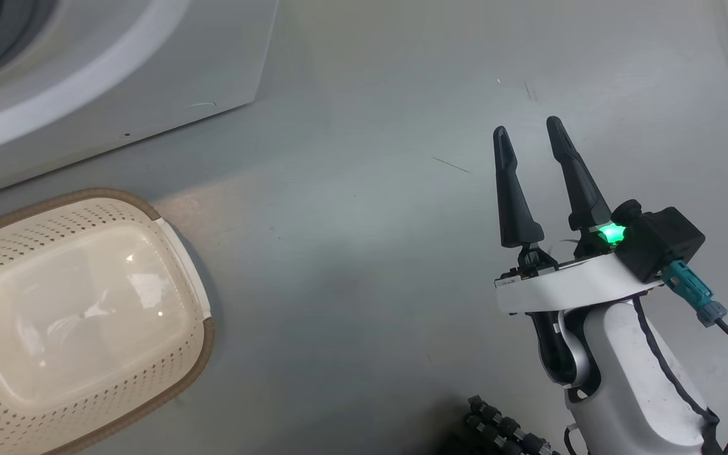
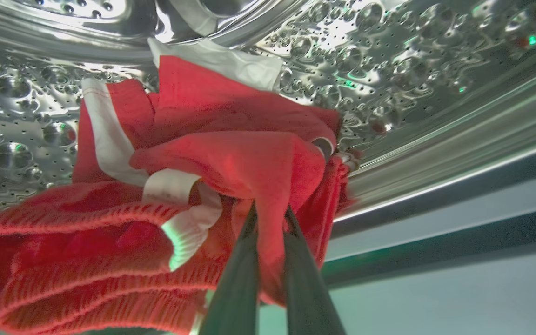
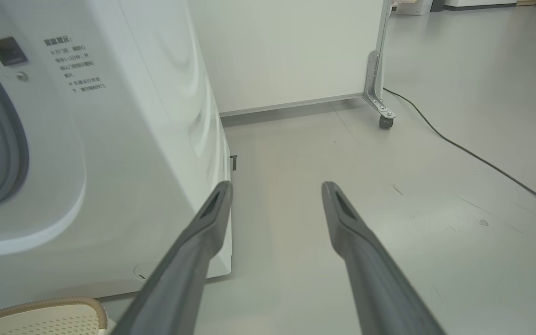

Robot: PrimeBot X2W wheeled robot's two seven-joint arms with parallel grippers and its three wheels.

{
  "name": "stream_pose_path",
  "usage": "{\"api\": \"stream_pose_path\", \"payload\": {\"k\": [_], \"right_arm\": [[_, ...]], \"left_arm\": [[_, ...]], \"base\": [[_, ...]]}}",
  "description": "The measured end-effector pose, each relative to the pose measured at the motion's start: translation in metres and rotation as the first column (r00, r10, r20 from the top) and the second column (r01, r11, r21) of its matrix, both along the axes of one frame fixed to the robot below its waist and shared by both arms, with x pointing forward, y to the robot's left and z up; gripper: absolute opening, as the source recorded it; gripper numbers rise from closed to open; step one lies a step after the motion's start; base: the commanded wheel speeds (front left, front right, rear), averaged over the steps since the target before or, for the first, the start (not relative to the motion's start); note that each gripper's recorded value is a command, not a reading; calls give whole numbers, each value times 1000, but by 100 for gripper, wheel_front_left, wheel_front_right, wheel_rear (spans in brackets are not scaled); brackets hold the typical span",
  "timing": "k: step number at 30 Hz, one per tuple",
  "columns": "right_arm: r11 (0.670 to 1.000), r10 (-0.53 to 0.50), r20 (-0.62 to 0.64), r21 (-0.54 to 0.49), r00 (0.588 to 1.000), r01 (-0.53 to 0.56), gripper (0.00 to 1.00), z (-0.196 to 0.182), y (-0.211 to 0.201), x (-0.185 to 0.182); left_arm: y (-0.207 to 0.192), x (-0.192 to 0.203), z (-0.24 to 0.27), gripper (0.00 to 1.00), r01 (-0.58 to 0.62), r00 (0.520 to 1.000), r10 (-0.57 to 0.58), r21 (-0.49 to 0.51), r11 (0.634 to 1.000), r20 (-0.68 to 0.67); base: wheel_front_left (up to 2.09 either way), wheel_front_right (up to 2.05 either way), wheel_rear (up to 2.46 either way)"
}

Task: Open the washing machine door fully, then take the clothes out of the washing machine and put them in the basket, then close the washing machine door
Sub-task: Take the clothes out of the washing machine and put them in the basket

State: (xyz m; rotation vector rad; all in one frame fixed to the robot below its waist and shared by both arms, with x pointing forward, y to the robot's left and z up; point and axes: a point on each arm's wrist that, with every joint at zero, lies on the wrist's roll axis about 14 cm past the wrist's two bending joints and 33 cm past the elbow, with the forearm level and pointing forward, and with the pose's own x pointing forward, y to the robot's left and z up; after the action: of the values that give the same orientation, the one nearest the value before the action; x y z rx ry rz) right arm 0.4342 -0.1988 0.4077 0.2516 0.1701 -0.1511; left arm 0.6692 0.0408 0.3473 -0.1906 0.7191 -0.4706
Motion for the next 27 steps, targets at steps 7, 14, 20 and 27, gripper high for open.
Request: {"api": "stream_pose_path", "payload": {"k": [7, 14, 20, 27], "right_arm": [[1000, 20, 14, -12, 1000, -20, 100, 1, 5, 6], [998, 56, 24, -36, 998, -55, 100, 1, 13, 14], [994, 95, 42, -55, 995, -92, 100, 4, 22, 21], [989, 131, 61, -69, 989, -127, 100, 7, 31, 28]], "left_arm": [[1, 4, 22, 0, -30, 995, 36, -69, 997, 88], [3, 3, 48, 0, -57, 975, 84, -135, 989, 205], [12, -6, 65, 0, -87, 946, 138, -180, 980, 293], [23, -22, 91, 0, -106, 895, 194, -231, 967, 401]], "base": [[0, 0, 0], [0, 0, 0], [0, 0, 0], [0, 0, 0]]}}
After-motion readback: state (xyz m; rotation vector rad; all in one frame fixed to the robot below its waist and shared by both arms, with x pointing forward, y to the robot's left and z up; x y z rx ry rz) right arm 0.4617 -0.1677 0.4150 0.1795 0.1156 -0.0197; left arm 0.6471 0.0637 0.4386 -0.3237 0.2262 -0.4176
